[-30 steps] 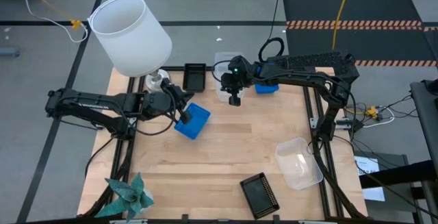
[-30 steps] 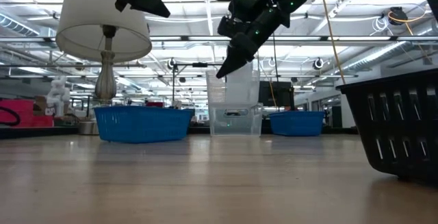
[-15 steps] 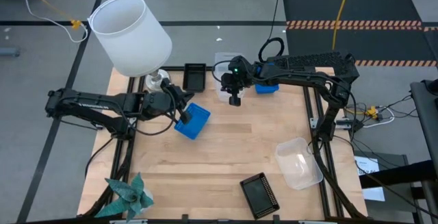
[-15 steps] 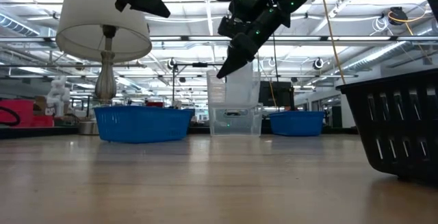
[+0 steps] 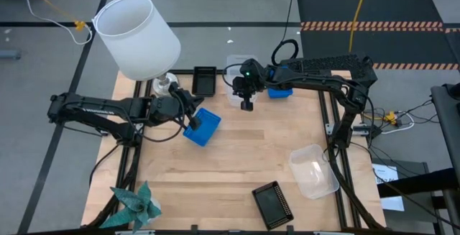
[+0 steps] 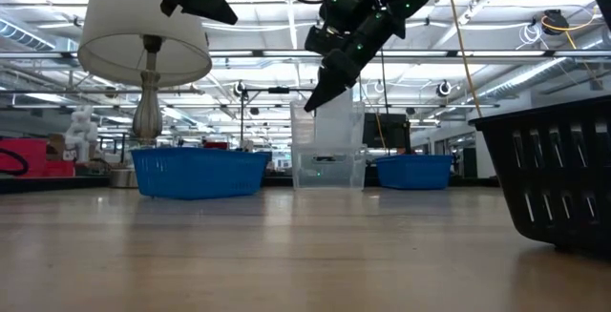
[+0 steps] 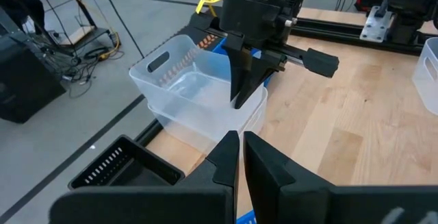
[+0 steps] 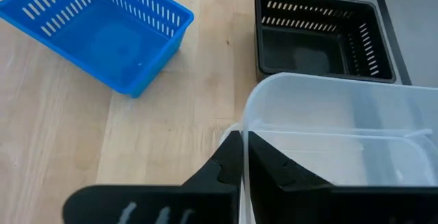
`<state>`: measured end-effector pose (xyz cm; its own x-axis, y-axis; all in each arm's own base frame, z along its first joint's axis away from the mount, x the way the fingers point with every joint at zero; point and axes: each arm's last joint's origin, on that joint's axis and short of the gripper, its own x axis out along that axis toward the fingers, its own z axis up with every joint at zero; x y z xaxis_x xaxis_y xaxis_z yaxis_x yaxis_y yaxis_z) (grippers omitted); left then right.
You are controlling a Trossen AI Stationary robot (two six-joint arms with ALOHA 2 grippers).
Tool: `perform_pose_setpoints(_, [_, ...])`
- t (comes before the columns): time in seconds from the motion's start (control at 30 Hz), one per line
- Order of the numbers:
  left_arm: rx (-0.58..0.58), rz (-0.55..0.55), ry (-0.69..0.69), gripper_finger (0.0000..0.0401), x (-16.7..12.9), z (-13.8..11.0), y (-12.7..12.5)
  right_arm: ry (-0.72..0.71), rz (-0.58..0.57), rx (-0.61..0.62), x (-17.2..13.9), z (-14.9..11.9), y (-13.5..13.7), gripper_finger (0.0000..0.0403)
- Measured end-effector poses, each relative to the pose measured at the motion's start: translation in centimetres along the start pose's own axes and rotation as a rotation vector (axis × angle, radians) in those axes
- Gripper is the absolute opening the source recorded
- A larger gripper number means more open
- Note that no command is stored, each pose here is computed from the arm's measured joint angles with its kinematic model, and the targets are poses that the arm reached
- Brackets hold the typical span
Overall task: Stack baskets by color
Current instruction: Put the bottom left transparent bin on the top left transparent bin
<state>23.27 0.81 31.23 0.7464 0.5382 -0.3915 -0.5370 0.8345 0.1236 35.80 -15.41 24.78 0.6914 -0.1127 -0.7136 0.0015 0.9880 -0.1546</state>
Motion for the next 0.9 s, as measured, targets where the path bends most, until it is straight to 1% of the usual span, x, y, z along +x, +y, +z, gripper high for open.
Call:
perform_pose_setpoints(0.3, [-0.001, 0.0, 0.0, 0.0026, 0.0, 0.0, 0.0, 0.002, 0.001, 0.0, 0.1, -0.1, 0.0, 0.0004])
perform_pose_setpoints(0.63, [-0.005, 0.0, 0.0, 0.0026, 0.0, 0.0, 0.0, 0.017, 0.008, 0.003, 1.3, -2.0, 0.6, 0.0005])
perform_pose_setpoints(0.9, [-0.005, 0.0, 0.0, 0.0026, 0.0, 0.0, 0.0, 0.003, 0.002, 0.0, 1.7, -2.7, 0.8, 0.0026])
